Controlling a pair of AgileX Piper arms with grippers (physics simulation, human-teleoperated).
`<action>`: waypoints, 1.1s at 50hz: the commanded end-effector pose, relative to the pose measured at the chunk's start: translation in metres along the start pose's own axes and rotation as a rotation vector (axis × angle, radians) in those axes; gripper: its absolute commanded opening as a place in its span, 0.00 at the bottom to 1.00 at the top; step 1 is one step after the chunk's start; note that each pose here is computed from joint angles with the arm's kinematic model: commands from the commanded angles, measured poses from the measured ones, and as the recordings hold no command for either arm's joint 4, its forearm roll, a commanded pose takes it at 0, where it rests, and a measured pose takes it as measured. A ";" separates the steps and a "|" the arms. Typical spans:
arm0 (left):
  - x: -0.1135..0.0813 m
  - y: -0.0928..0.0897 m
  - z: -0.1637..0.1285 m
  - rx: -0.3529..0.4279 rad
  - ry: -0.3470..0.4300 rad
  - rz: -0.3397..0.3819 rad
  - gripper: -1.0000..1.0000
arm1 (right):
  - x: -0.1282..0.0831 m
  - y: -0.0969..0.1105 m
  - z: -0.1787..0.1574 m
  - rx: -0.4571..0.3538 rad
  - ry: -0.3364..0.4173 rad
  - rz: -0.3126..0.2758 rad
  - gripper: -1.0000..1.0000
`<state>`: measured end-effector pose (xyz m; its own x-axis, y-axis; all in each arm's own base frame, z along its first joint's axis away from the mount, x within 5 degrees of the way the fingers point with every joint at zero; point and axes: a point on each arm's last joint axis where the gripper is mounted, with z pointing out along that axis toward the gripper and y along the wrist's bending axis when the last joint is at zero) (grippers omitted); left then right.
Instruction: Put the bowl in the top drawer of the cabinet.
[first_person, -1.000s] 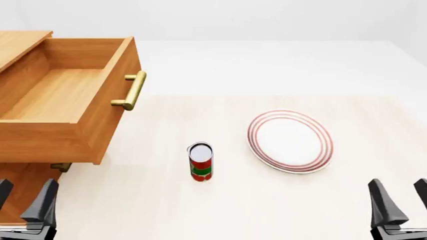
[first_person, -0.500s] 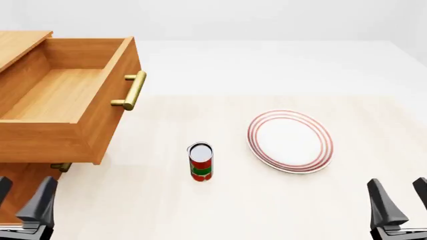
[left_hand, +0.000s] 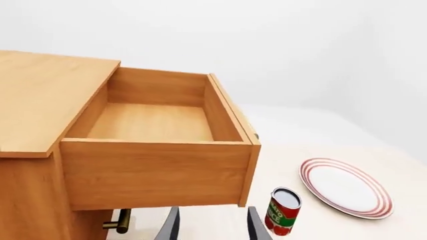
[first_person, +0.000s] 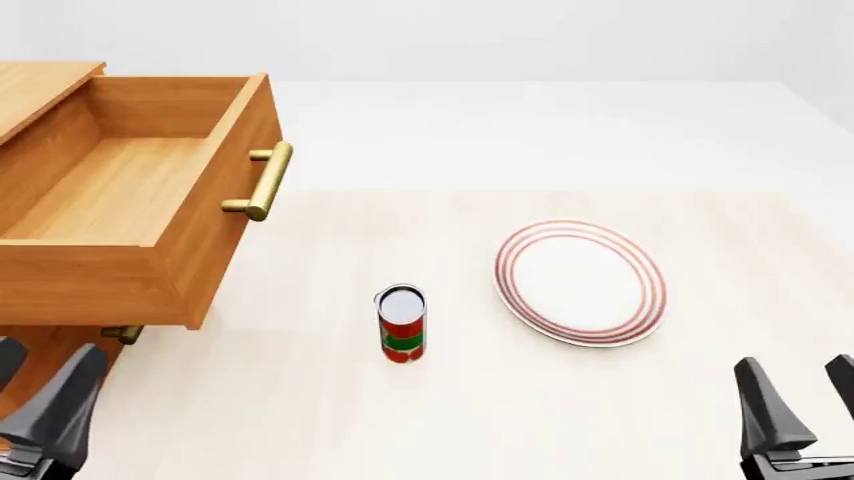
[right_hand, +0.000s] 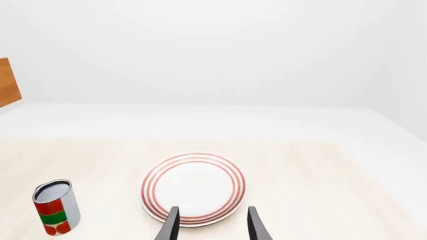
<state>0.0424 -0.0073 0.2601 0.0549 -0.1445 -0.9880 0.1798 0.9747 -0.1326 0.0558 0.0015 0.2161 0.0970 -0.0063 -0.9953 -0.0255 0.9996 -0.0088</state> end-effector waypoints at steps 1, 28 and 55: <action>-0.008 -0.005 -0.004 0.103 0.054 -0.042 1.00 | 0.000 0.000 0.000 0.000 0.000 0.000 1.00; 0.004 -0.034 0.042 0.343 0.251 -0.081 1.00 | 0.000 0.000 0.000 0.000 0.000 0.000 1.00; 0.040 -0.084 0.081 0.499 0.476 -0.242 1.00 | 0.000 0.000 0.000 0.000 0.000 0.000 1.00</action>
<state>0.1004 -0.0850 0.2518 -0.3627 -0.1387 -0.9215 0.5562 0.7612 -0.3335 0.0557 0.0015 0.2161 0.0971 -0.0064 -0.9953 -0.0256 0.9996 -0.0089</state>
